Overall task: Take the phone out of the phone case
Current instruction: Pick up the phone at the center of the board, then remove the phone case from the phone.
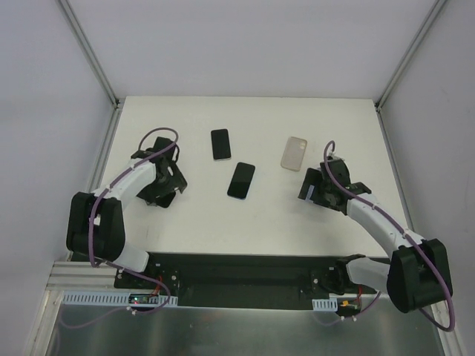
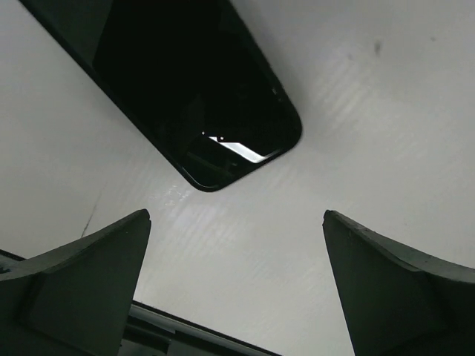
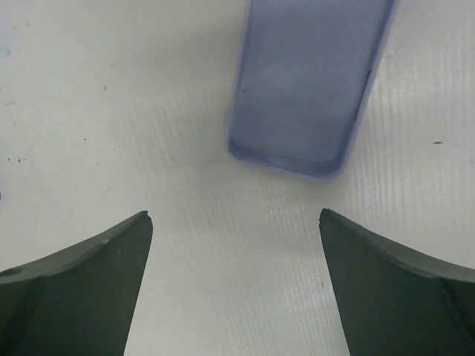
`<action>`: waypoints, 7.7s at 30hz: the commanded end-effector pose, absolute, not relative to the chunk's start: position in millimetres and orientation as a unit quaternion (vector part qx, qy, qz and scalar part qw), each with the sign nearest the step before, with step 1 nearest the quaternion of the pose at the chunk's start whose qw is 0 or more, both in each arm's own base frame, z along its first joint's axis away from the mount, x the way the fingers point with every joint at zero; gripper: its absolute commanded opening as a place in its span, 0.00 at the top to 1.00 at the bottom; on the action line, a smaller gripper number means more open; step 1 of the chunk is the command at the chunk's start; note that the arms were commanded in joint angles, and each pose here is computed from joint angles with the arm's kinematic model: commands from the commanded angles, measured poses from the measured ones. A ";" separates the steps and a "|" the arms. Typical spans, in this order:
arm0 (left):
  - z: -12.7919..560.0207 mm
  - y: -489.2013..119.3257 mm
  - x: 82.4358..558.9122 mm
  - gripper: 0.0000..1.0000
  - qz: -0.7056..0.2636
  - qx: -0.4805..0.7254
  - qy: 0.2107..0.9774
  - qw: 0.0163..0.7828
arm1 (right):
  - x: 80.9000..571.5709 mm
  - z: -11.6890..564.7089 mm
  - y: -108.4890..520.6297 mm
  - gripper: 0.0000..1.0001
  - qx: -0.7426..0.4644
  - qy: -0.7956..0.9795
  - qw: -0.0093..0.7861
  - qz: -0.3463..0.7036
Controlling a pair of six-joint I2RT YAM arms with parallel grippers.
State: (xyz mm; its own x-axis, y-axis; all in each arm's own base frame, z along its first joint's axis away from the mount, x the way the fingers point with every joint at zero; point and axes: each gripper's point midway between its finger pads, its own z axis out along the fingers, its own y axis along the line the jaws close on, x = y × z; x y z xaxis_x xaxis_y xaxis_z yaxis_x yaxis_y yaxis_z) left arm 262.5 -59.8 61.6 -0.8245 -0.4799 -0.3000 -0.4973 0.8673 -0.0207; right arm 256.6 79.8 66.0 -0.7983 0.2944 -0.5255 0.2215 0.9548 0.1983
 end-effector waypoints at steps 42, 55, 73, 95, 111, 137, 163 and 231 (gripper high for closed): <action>51.7 -191.8 255.9 0.54 -0.150 -0.176 0.970 0.073 | 256.5 125.5 220.7 0.03 0.054 0.912 0.301 0.275; 92.6 -267.3 233.6 0.56 -0.253 -0.065 0.963 0.065 | 258.7 119.2 301.6 0.04 0.097 0.875 0.248 0.404; 106.6 -269.1 220.2 0.55 -0.296 -0.040 0.951 0.082 | 271.5 103.3 367.8 0.40 0.125 0.864 0.133 0.469; 147.1 -268.1 210.5 0.02 -0.346 0.025 0.929 0.132 | 268.0 107.6 373.9 0.99 0.074 0.866 0.133 0.476; 167.0 -221.2 224.0 0.02 -0.432 -0.061 0.890 0.134 | 283.0 155.4 324.6 0.99 0.049 0.827 0.222 0.514; 184.3 -266.8 250.5 0.29 -0.634 -0.065 0.763 0.105 | 261.0 218.1 326.3 0.99 0.052 0.705 0.214 0.674; 205.7 -271.2 265.5 1.00 -0.663 -0.093 0.735 0.104 | 257.1 183.0 303.0 0.27 0.099 0.704 0.193 0.677; 240.3 -256.6 249.8 1.00 -0.692 -0.128 0.711 0.006 | 126.3 330.6 305.4 0.99 -0.344 0.527 0.397 0.668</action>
State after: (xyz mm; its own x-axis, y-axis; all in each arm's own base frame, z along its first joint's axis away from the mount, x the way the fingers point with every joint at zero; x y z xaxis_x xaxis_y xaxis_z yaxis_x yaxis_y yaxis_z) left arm 250.1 -261.5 241.7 -0.9729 -0.1539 0.1727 -0.1758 0.0070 -0.9844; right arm 143.3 310.6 277.1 -0.7161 0.1230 -0.6871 -0.6952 -0.0371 0.7179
